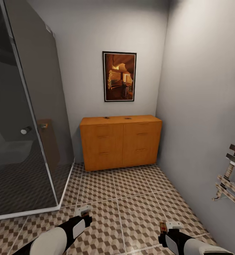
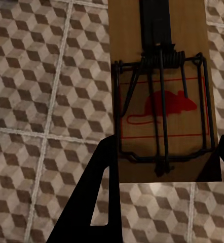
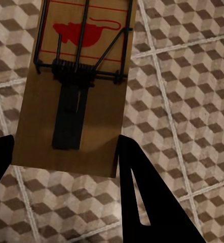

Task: Take the four mousetraps from the cabinet in the bathroom and place them on the bathroom floor. Make sure all four end up on the same floor surface, and ensure that at least two of them are either under or directly next to the same bathroom sink.

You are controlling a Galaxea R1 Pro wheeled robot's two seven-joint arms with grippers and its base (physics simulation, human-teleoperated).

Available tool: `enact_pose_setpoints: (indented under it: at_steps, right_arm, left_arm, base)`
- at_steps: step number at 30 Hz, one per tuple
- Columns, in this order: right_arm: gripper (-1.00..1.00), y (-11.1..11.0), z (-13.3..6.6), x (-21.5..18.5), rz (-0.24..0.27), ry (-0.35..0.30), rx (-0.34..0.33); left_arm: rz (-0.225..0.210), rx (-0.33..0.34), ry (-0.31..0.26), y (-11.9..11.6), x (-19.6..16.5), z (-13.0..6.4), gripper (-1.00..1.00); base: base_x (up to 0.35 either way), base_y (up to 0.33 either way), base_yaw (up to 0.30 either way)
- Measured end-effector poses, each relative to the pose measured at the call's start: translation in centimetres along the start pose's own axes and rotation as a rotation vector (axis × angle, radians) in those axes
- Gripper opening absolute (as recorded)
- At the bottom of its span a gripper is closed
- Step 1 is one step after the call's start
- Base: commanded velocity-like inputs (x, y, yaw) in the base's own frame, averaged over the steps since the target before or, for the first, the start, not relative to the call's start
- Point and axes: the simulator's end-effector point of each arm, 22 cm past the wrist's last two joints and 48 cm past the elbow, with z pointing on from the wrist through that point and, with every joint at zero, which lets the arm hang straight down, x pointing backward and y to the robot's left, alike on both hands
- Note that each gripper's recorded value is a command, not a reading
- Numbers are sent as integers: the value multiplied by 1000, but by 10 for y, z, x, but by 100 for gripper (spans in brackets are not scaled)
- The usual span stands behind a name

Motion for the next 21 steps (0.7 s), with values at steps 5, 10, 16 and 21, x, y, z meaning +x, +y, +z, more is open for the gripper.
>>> enact_pose_setpoints:
  at_steps: [5,10,16,21]
  right_arm:
    - [-100,0,0,-5,-1,-21,-2]
    - [-100,1,0,-6,-2,-29,-4]
    - [-100,-1,2,5,-1,-16,2]
    - [-100,-7,6,29,0,11,12]
  left_arm:
    - [-7,-2,0,2,0,0,-100]
    - [-7,-3,-1,2,-1,0,-100]
    - [-4,-3,1,2,0,0,-100]
    - [4,-5,19,3,10,1,-100]
  base:
    - [0,0,-3]
    - [0,0,0]
    - [0,0,0]
    - [0,0,0]
